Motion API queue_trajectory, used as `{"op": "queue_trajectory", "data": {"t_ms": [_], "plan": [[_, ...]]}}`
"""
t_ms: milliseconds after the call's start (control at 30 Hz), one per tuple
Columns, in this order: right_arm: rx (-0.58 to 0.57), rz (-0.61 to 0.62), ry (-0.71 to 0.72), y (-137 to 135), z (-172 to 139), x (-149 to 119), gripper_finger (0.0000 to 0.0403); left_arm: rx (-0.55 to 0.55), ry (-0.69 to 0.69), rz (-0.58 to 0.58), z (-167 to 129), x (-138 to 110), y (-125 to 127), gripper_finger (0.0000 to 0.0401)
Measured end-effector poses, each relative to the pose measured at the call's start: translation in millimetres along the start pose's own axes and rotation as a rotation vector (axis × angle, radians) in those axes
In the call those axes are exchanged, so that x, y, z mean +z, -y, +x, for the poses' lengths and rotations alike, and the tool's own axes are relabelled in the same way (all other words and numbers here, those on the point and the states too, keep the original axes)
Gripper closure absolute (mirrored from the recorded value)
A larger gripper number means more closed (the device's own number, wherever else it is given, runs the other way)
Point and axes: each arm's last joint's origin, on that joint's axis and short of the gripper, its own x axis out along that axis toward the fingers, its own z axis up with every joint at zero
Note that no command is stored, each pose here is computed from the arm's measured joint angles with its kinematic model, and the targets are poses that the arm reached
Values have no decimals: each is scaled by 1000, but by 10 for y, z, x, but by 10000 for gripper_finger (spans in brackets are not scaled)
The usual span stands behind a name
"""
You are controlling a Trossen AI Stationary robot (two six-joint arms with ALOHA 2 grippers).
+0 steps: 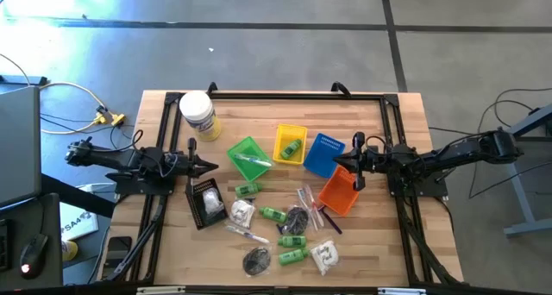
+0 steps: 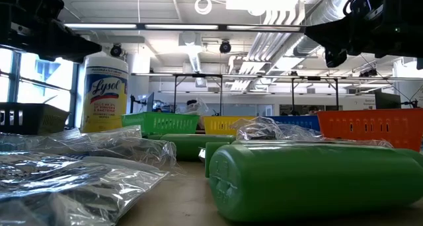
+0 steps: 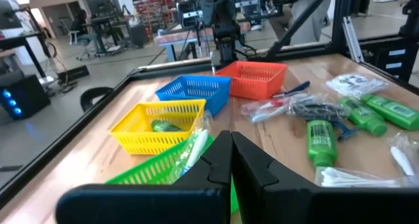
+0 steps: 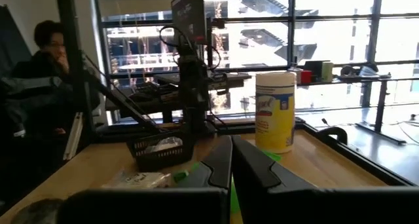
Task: Pick & Place Travel size toiletries
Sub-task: Put the razor into the blue bin
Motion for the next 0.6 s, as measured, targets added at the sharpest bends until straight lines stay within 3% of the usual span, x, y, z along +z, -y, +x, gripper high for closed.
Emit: {"op": "queue_trajectory", "data": {"t_ms": [333,600], "plan": [[-6,1,-20,2,0,-19,400,-18,-29,-74,16,-27,12,401],[28,109,-65,-30,48,-8,400,17,-26,-64,18,-26,3,401]]}}
